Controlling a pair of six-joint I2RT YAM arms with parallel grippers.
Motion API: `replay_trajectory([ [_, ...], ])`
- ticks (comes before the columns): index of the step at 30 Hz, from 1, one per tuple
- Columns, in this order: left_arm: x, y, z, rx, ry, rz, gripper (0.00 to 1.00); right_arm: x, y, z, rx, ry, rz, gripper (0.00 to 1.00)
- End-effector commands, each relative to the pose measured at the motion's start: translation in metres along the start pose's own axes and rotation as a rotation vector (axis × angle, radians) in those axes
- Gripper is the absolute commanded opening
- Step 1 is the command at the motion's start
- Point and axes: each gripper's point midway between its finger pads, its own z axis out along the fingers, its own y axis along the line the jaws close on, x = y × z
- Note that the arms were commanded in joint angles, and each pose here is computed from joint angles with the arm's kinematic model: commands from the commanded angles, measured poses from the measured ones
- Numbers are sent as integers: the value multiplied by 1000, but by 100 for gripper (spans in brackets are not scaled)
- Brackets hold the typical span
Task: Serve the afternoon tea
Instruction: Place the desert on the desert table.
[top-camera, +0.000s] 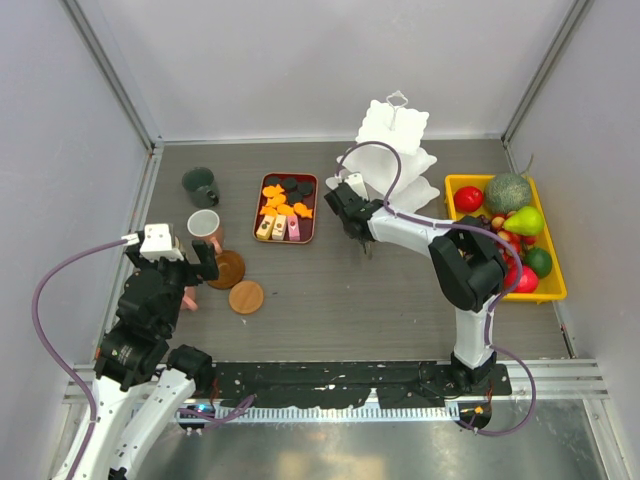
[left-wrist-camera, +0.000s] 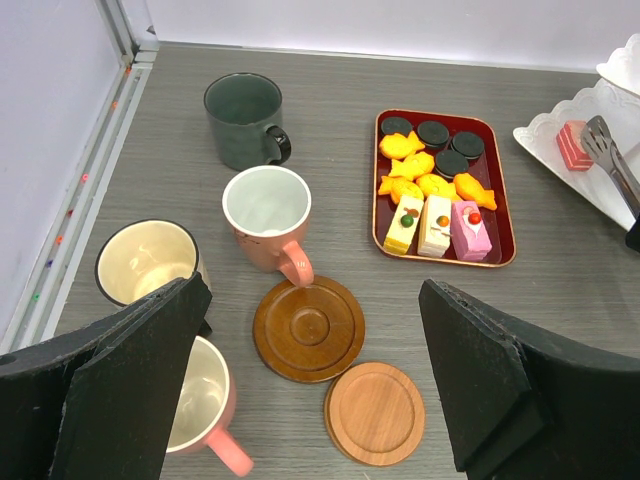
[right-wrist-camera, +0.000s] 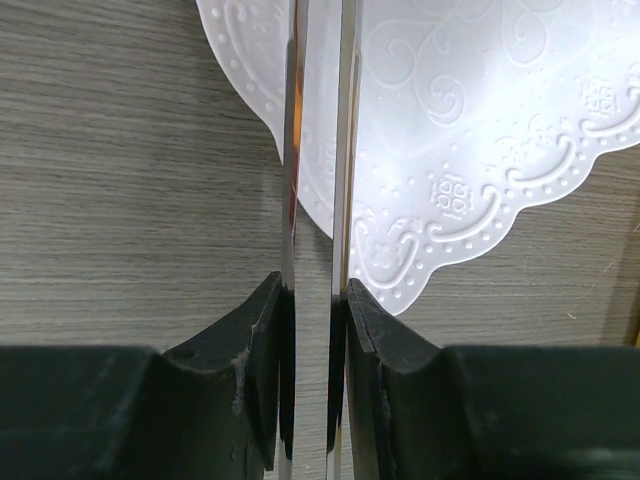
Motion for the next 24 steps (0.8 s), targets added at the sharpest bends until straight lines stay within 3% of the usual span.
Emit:
replay_trajectory([
  [1, -9, 0, 2, -6, -37, -12, 99, -28, 4, -5, -15, -64, 90, 31],
  [9, -9, 0, 2, -4, -40, -11, 99, -28, -5, -26, -42, -69, 111, 42],
  [24, -11, 0, 1, -5, -44, -12, 99, -4, -11, -68, -118, -45, 106, 46],
])
